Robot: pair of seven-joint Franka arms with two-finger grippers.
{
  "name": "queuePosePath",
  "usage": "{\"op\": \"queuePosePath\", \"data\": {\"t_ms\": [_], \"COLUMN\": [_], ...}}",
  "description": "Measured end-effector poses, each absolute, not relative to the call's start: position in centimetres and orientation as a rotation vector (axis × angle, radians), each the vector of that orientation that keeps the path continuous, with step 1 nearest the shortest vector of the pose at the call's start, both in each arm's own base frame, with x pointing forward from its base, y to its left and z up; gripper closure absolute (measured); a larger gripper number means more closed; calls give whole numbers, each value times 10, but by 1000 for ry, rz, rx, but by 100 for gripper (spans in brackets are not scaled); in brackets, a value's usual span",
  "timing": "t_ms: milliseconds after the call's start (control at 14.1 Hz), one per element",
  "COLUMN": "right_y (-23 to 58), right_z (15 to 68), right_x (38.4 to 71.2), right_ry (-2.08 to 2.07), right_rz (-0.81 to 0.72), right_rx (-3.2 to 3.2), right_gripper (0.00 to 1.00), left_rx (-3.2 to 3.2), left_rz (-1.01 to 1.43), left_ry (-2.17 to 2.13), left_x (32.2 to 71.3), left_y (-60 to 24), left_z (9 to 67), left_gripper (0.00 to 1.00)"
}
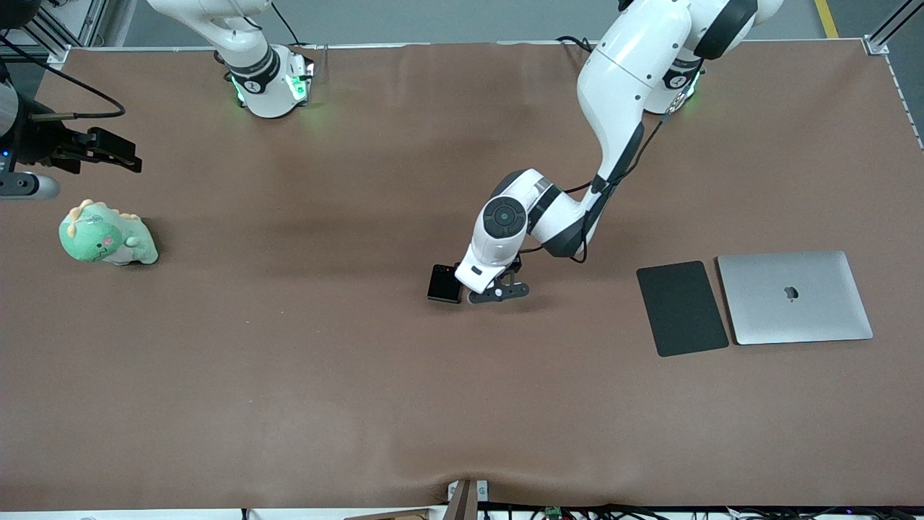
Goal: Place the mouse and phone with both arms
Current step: 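Lower the left gripper around the white mouse and close it, then lift the mouse with the left gripper while the right gripper reaches the phone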
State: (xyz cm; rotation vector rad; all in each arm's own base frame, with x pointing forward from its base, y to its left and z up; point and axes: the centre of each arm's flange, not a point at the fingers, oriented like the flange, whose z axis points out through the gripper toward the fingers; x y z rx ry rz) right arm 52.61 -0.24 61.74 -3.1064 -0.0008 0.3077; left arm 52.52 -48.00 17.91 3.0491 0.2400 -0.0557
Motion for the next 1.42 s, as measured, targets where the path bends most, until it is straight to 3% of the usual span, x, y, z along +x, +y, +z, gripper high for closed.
{"op": "queuePosePath", "data": {"t_ms": [569,783,925,1423], "right_y": [-17,-6,20,148], "right_z": [617,617,614,521], "right_x": [525,526,529,583], "right_ry": [-22,-55,-130,-51], "right_rz": [310,307,304,344], "right_rx": [-3099,-3100,-3104,-3055], "right_gripper": [0,0,0,0], "left_rx": [3055,3055,3055,3049], "left_rz": [-62,-60,-59,30], "left_ry": [225,225,226,236], "left_x": [520,520,520,542], "left_y": [-485,-485,-485,-476], "left_z": [174,174,174,197], "left_gripper": [29,38,38,38]}}
